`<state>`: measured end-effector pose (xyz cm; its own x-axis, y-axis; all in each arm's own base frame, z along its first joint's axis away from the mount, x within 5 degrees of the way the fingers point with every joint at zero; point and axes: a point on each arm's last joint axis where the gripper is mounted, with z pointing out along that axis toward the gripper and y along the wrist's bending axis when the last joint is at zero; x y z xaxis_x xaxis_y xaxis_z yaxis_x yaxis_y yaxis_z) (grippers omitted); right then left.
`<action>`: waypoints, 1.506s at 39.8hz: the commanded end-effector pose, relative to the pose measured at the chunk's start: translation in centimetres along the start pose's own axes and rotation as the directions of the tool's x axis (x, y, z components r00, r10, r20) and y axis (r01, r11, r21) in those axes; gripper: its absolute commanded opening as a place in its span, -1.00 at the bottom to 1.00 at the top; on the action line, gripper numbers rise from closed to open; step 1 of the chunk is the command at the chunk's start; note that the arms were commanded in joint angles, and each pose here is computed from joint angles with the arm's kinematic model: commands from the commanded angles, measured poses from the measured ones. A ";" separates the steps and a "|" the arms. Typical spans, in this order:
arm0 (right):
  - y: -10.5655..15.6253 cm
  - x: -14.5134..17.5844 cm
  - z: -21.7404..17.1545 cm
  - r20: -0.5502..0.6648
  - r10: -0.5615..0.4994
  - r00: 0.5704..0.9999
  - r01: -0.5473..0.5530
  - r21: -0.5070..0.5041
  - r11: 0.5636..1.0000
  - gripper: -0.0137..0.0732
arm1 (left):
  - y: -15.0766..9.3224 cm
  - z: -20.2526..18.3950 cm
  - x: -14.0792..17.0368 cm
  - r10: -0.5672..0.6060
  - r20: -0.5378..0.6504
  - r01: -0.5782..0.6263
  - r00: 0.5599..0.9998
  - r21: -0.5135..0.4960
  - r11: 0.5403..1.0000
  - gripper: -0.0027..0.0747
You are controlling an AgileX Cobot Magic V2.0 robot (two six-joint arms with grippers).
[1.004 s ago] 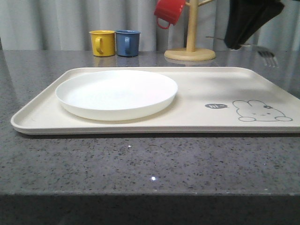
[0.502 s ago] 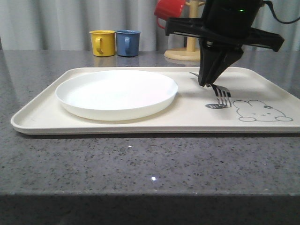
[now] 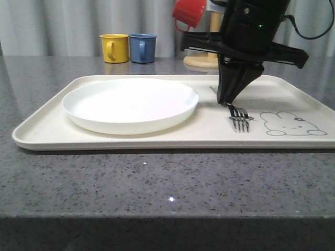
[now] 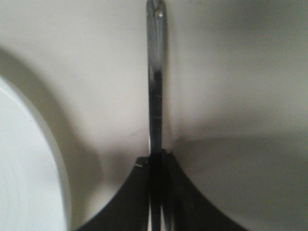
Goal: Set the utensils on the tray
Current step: 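Carry the fork onto the tray beside the plate and lower it, then open the right gripper and lift away from the fork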
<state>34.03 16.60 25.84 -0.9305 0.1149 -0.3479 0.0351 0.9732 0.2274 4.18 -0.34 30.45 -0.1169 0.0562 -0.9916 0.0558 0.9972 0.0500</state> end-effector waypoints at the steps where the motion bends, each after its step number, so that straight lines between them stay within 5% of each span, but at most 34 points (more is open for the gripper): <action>1: 0.6 -0.9 -2.1 0.076 0.012 0.997 -0.008 -0.052 0.999 -0.51 | 0.1 -0.2 -1.5 -0.004 0.096 0.005 0.995 -0.010 1.000 -0.98; 10: 0.5 -0.8 -2.1 0.073 0.011 0.997 -0.008 -0.050 0.999 -0.33 | 0.1 -0.2 -1.5 -0.004 0.096 0.005 0.995 -0.010 1.000 -0.98; 20: 0.6 -1.2 -2.9 0.073 0.006 0.997 -0.003 -0.039 0.999 0.19 | 0.1 -0.2 -1.5 -0.004 0.096 0.005 0.995 -0.010 1.000 -0.98; 28: -1.0 -3.4 -7.3 0.030 -0.012 0.999 0.010 0.076 0.997 0.22 | 0.1 -0.2 -1.5 -0.004 0.096 0.005 0.995 -0.010 1.000 -0.98; 45: -8.4 -5.2 -11.6 -0.035 -0.115 0.993 0.120 0.188 0.975 0.22 | 0.1 -0.2 -1.5 -0.004 0.096 0.005 0.995 -0.010 1.000 -0.98; 60: -18.9 -2.9 -9.1 -0.194 0.048 0.980 0.010 0.287 0.958 0.22 | 0.1 -0.2 -1.5 -0.004 0.096 0.005 0.995 -0.010 1.000 -0.98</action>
<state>34.58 -2.92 29.28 -0.9746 0.1161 -0.1915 0.1254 0.9914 -0.0372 4.18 -0.34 30.45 -0.1169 0.0562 -0.9916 0.0558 0.9972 0.0500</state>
